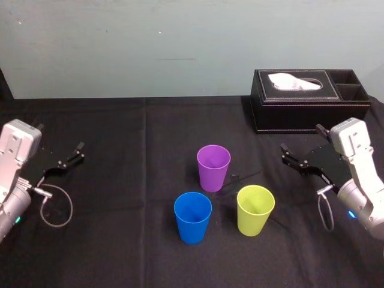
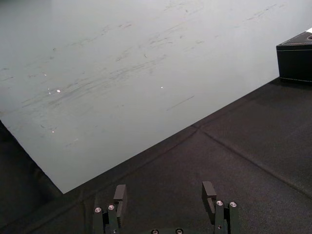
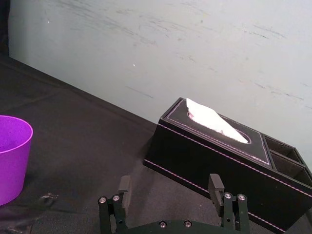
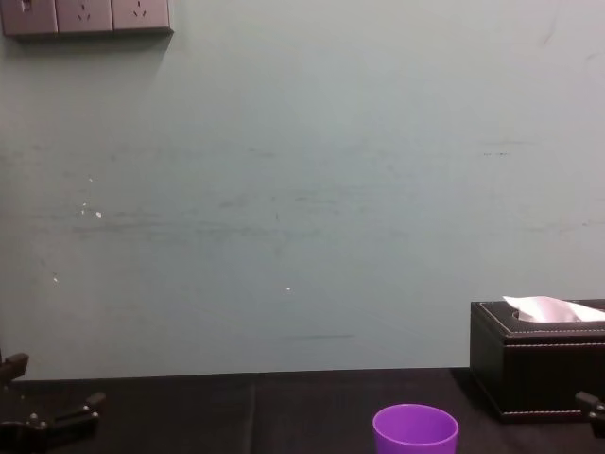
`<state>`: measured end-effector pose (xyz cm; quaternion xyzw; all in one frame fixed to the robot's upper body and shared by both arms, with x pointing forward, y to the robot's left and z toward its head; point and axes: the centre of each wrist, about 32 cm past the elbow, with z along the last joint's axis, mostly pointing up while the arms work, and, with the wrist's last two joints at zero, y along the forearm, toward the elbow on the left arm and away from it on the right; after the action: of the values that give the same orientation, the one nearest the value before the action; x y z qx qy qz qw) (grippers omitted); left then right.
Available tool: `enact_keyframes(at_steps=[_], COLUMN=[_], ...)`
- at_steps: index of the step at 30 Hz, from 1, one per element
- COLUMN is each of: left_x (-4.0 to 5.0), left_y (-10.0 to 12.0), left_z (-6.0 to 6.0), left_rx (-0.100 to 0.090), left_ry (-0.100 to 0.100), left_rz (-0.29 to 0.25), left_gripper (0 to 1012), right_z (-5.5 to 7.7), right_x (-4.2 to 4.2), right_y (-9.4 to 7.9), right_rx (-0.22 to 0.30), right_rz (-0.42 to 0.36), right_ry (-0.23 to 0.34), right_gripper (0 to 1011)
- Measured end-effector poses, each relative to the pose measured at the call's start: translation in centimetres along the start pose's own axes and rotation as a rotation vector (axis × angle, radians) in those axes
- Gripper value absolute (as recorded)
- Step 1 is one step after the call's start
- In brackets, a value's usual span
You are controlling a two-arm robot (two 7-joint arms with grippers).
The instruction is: Stack the three plastic cups sequentially using one hand.
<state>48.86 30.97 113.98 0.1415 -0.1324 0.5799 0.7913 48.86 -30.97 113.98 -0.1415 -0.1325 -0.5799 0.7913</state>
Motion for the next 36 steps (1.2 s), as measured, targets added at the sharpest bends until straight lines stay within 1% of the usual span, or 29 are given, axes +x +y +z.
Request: enact_keyframes(at_steps=[26,30,36], left_x=[0.0,0.0,0.0], left_y=[0.0,0.0,0.0], left_z=[0.0,0.0,0.0], left_rx=[0.0,0.0,0.0], left_ry=[0.0,0.0,0.0], left_rz=[0.0,0.0,0.0], left_gripper=[1010,1010,1010], right_z=[0.0,0.1,0.3], right_x=[0.04,0.41,1.63], right_y=[0.0,0.0,-0.9], right_rx=[0.001,0.003,0.013], right_rz=[0.002,0.029,0.068], right_ry=[0.004,0.032,0.105], right_gripper=[1003,1004,1003])
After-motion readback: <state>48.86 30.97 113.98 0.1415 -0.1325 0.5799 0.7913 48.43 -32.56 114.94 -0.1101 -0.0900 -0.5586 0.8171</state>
